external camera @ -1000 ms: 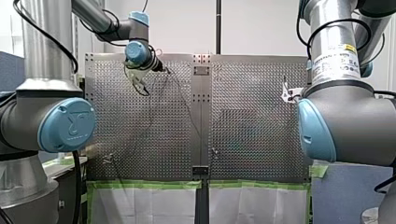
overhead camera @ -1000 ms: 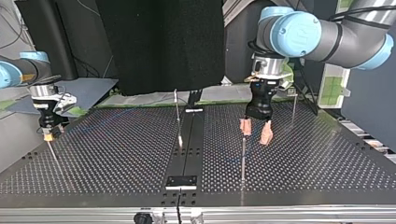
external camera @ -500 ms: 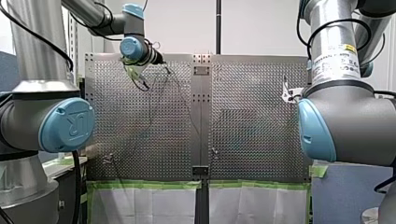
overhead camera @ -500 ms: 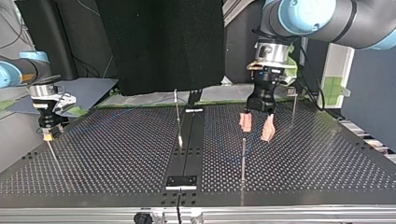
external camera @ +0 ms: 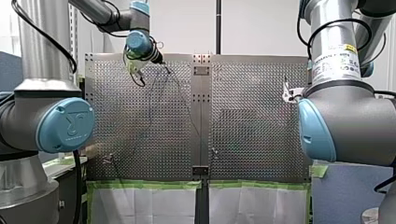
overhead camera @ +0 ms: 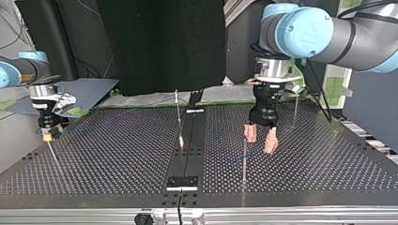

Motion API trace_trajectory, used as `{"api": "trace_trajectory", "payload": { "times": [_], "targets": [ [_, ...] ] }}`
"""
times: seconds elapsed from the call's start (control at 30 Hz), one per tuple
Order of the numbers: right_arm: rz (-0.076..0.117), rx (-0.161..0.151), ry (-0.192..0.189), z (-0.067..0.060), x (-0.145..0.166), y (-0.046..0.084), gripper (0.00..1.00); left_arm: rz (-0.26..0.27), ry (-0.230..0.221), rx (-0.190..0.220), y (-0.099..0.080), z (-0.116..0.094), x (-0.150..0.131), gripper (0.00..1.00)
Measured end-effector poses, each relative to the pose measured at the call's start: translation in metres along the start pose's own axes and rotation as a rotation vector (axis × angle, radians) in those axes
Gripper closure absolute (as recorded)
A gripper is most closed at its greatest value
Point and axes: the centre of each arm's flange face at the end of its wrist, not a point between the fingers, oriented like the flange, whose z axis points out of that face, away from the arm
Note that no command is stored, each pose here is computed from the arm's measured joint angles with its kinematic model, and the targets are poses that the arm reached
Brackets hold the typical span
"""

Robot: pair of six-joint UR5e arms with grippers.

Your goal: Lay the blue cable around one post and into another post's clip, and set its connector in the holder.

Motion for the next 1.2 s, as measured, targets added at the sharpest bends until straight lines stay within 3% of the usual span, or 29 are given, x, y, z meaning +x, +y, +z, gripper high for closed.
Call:
{"api": "trace_trajectory", "payload": {
  "times": [0.23, 0.7, 1.2],
  "targets": [
    [0.0, 0.0, 0.0, 0.0, 0.0, 0.0, 0.0, 0.073, 0.014, -0.046, -0.009, 0.01, -0.001, 0.02],
    [0.001, 0.001, -0.001, 0.0, 0.0, -0.004, 0.0, 0.217, 0.028, -0.04, -0.054, 0.004, -0.034, 0.02],
    [0.001, -0.006, -0.001, 0.001, 0.0, -0.003, 0.0, 0.398, 0.161, -0.078, -0.055, -0.015, -0.024, 0.02]
  ]
}}
